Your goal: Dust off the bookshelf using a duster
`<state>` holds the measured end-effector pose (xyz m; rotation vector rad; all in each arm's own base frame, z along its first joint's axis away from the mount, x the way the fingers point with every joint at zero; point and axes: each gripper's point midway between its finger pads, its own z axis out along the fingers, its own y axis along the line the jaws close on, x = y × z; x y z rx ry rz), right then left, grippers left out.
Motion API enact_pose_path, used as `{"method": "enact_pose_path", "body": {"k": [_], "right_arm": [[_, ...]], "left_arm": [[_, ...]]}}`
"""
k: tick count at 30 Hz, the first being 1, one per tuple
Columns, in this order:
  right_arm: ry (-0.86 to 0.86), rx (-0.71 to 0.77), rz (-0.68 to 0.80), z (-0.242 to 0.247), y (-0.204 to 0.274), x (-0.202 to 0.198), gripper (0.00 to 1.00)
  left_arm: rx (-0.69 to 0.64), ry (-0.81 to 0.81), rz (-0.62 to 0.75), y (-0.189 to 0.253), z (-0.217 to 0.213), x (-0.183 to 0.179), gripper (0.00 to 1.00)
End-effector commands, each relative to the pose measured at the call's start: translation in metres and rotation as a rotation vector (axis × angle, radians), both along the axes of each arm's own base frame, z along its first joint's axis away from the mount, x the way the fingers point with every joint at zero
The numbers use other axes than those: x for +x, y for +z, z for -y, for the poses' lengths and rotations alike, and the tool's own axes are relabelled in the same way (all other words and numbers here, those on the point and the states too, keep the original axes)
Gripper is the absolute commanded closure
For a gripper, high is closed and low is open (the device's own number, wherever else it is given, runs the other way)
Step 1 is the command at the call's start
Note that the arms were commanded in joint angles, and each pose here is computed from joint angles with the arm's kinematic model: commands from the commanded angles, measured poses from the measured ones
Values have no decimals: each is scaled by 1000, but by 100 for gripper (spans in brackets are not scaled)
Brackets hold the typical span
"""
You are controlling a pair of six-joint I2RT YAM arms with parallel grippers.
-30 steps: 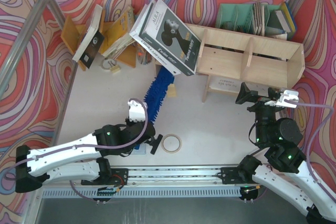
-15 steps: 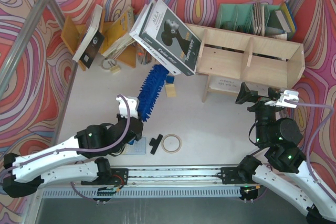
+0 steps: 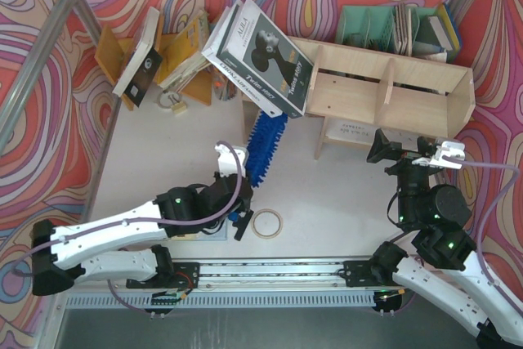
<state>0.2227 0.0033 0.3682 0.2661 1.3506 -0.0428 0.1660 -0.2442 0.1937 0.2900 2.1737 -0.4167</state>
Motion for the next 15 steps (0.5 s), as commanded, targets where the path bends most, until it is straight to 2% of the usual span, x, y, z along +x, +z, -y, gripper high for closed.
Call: {"method": "enact_pose_path", "body": {"k": [1,9,15], "right_arm": [[-3,-1,21,2,4,-2,1],[0,-3,22,2,4,-2,1],[1,-1,23,2,4,-3,1]], "left_arm": [[-178,-55,16,27,49,3,100],[-160,-131,-2,20,89,-8,100],[-125,-81,22,20,74,-4,100]]}}
